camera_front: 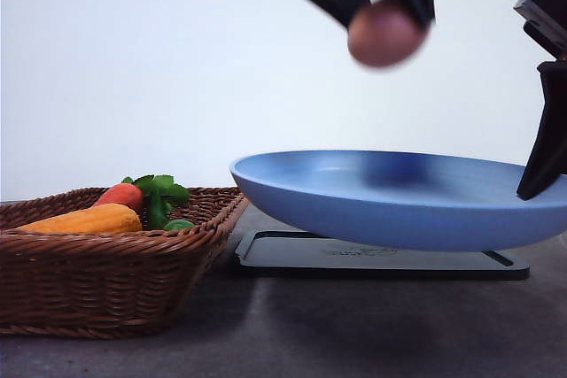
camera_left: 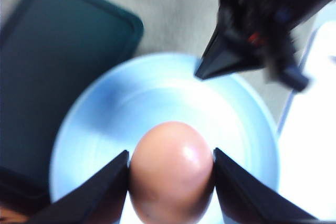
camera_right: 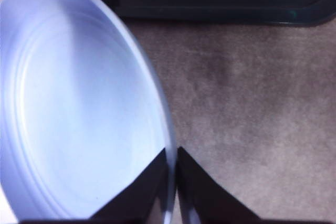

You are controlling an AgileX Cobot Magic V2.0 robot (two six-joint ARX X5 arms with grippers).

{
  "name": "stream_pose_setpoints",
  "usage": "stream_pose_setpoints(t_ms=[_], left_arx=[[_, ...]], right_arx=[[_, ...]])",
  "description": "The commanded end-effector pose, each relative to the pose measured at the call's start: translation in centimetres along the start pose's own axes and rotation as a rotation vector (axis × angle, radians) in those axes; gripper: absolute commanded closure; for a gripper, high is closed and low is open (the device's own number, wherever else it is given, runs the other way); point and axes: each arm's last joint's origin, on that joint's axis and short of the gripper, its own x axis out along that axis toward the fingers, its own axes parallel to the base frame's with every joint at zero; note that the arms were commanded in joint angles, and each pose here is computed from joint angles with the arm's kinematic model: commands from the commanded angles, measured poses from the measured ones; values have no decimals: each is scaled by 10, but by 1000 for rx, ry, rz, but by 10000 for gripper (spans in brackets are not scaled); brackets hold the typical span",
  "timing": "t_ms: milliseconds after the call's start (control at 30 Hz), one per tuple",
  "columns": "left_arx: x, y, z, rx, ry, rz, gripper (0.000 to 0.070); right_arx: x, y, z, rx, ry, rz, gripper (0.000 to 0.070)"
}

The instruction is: Transfer egg from basket to plate and serve

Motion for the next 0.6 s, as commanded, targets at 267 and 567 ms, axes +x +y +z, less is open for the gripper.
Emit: stream_pose_setpoints(t_ms=[267,567], left_arx=[[60,-6,2,24,126,-20,524],[64,-5,2,22,135,-21,417]], right_arx=[[-1,4,5,-22,-11,14,700],[-1,4,4,-19,-6,13,700]])
